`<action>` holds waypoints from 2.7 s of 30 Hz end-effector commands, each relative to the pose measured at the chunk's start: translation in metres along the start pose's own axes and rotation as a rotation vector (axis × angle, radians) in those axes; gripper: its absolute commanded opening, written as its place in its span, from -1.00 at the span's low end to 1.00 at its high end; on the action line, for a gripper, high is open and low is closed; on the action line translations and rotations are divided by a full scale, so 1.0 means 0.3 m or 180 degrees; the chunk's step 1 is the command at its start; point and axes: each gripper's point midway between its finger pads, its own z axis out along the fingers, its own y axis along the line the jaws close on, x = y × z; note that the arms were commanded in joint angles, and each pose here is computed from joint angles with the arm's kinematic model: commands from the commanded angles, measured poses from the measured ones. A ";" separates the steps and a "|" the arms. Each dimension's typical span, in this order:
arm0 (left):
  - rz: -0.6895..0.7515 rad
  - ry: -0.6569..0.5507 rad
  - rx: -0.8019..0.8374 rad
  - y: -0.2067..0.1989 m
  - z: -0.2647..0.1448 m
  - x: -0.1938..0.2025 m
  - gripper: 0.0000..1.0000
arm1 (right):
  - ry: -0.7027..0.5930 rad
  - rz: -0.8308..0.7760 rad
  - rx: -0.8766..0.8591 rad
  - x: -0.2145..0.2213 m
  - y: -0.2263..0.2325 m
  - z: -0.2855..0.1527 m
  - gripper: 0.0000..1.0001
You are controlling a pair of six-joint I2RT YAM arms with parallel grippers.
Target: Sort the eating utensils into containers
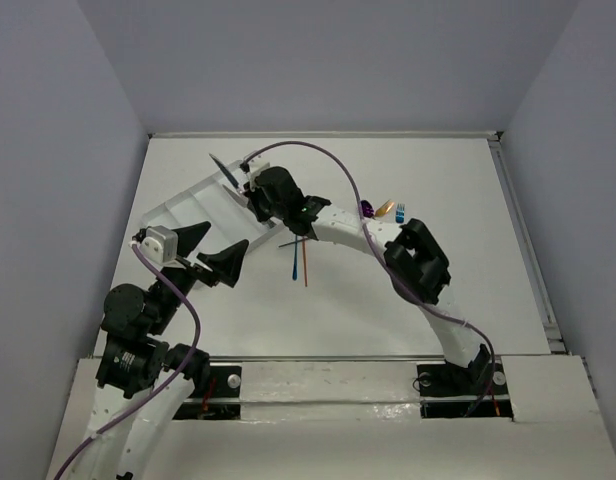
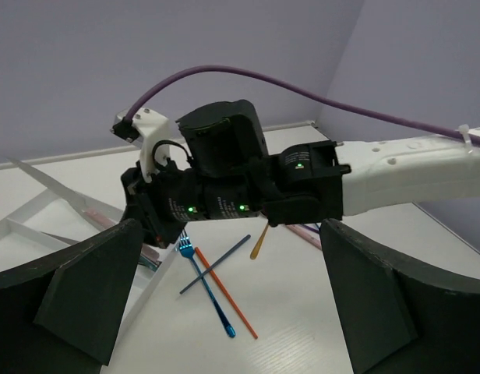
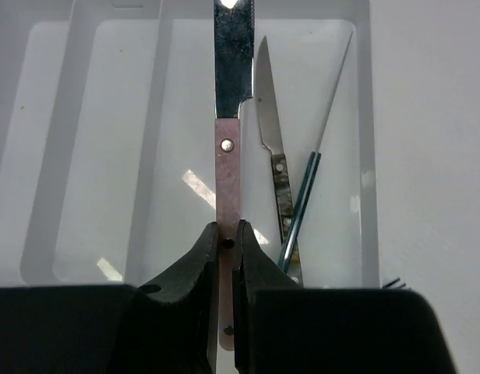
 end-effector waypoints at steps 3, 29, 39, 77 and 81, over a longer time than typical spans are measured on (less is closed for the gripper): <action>0.0046 -0.0222 0.0082 -0.028 -0.007 -0.084 0.98 | -0.0222 -0.0014 -0.0122 -0.100 0.048 0.122 -1.00; 0.0037 -0.0173 0.0080 -0.024 0.003 -0.070 0.98 | -0.0090 0.0022 0.0424 -0.039 -0.070 0.125 -0.08; 0.0036 -0.0165 0.0093 -0.026 0.003 -0.067 0.98 | -0.0195 0.0195 0.0606 -0.087 -0.126 -0.133 0.04; 0.0005 -0.0132 0.0172 -0.038 0.003 -0.054 0.98 | 0.0661 0.1673 0.1562 0.410 -0.409 -0.205 0.37; 0.0006 -0.0138 0.0168 -0.038 0.002 -0.054 0.98 | 0.0760 0.1607 0.1696 0.445 -0.428 -0.204 0.31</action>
